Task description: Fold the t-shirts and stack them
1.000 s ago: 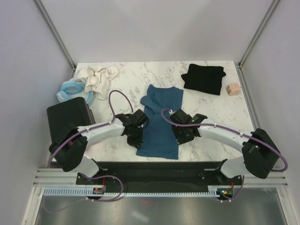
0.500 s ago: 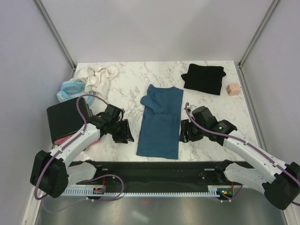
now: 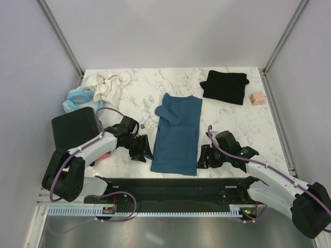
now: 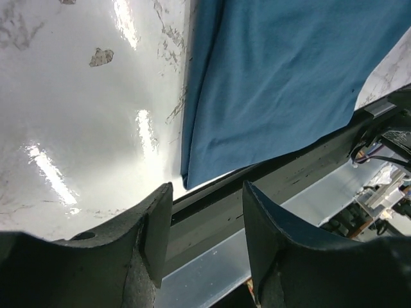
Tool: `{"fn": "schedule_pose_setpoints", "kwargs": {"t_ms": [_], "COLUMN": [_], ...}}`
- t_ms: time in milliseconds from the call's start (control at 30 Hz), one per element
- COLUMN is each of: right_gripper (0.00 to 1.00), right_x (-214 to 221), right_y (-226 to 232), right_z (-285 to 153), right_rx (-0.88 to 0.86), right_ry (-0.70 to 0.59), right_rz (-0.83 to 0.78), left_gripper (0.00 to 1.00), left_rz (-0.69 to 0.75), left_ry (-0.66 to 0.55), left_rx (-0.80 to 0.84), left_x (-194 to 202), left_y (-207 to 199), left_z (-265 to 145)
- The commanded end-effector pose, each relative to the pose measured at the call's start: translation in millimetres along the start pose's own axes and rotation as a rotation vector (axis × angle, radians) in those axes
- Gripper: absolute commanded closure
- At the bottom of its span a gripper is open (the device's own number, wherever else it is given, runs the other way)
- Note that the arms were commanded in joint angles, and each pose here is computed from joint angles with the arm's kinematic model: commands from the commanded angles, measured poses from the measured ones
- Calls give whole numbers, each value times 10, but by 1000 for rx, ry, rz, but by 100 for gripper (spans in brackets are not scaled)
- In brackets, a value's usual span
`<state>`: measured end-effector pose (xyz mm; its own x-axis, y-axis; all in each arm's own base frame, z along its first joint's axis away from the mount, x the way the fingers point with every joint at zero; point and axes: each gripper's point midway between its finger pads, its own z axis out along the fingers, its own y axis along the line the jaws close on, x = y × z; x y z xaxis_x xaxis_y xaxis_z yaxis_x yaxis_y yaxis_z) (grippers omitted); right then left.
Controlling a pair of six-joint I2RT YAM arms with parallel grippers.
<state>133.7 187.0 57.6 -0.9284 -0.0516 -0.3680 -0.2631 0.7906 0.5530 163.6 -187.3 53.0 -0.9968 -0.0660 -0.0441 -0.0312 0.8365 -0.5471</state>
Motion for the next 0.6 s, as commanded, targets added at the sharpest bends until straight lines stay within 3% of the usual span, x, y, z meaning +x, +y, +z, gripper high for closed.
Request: {"fn": "schedule_pose_setpoints", "kwargs": {"t_ms": [0,300,567], "right_gripper": [41,40,40], "right_x": [-12,178,240], "right_y": [83,-43,-16], "right_z": [68,266,394], "right_rx": [-82,-92,-127], "right_ry": [-36,5,69], "right_rz": [1,61,107], "left_gripper": [45,45,45], "left_rz": [43,-65,-99], "left_ry": [21,165,206], "left_rx": [59,11,1], "left_x": [4,169,244], "left_y": [-50,147,239], "left_z": [65,290,401]}}
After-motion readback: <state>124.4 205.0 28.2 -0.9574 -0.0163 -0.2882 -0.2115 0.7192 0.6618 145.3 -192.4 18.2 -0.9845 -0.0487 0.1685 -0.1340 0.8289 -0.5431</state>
